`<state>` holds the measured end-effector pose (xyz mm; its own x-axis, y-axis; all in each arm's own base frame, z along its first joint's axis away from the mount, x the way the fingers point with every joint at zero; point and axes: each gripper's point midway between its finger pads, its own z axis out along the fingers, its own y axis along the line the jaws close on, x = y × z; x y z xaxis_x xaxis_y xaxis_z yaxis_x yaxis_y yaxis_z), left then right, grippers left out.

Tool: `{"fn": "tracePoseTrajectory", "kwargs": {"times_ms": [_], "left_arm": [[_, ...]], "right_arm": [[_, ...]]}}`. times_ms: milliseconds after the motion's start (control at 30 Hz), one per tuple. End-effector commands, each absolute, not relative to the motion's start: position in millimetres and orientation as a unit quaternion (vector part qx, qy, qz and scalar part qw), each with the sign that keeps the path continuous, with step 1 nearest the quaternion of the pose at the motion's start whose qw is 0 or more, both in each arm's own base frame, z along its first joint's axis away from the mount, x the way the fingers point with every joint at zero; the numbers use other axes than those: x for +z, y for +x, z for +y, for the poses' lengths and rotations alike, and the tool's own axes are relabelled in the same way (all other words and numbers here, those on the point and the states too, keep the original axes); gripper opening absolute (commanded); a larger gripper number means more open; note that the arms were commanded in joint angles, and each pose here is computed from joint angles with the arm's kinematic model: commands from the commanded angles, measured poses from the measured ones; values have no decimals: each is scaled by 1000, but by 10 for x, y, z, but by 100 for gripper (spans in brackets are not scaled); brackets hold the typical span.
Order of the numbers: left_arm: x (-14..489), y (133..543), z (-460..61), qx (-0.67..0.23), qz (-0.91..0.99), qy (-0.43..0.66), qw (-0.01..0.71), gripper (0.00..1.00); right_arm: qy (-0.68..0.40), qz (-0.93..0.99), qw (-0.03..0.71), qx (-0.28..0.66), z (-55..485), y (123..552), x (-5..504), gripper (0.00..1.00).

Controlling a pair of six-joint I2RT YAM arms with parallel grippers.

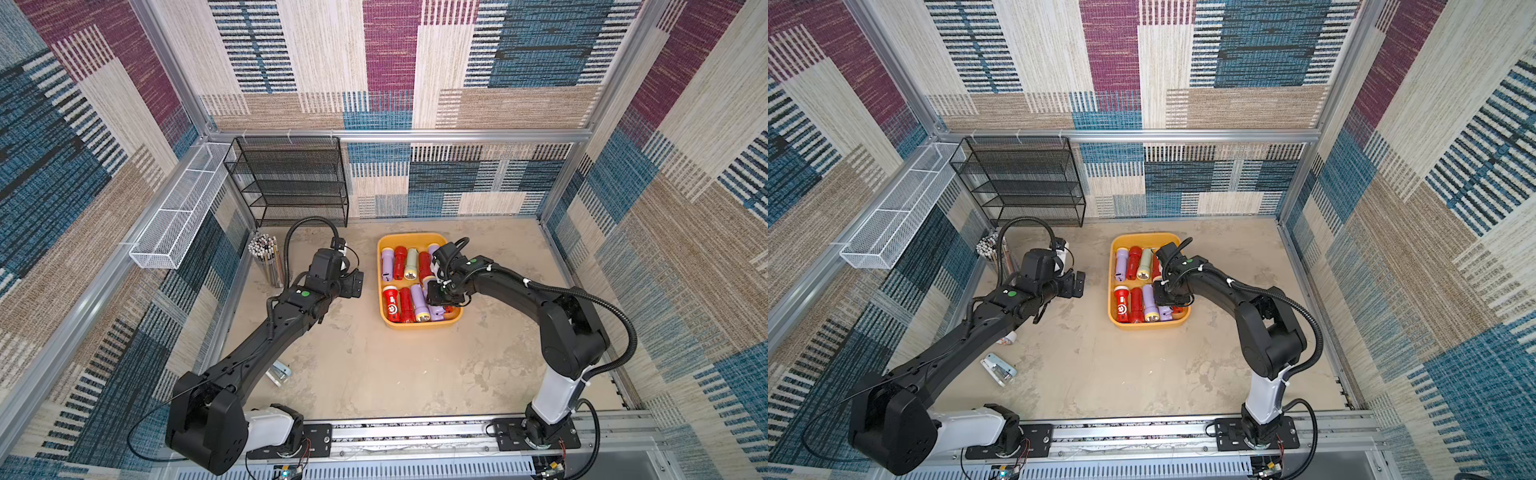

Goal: Put the flashlights into the storage boxes
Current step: Place the flashlight at the storage box.

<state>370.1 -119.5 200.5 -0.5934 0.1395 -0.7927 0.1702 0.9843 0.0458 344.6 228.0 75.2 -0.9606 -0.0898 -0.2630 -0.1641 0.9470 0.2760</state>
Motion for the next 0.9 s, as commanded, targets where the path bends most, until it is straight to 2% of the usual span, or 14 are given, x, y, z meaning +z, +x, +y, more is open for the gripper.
{"fn": "tracePoseTrajectory", "kwargs": {"times_ms": [0,167,367,467,533,633,733,767,867], "left_arm": [[1991,3623,-1098,-9,896,71,438,99],[1995,3510,-1029,-9,898,64,435,99],[2053,3414,-943,-1,897,54,439,99],[2071,3364,-897,5,895,50,443,99],[2081,3334,-871,6,894,48,446,99],[2080,3305,-828,9,892,43,450,100],[2095,3304,-801,12,889,39,455,100],[2099,3307,-792,13,889,38,457,100],[2136,3331,-753,20,885,35,465,100]], "right_arm": [[-69,978,111,161,2358,3407,671,35],[-64,979,104,163,2372,3395,610,37],[-65,978,108,166,2371,3394,695,53],[-71,977,124,159,2364,3467,850,57],[-73,976,136,153,2355,3518,967,62],[-80,975,151,141,2322,3571,1130,77],[-84,974,164,133,2300,3613,1260,88],[-88,972,169,134,2310,3628,1307,100],[-95,968,189,136,2333,3704,1419,100]]}}
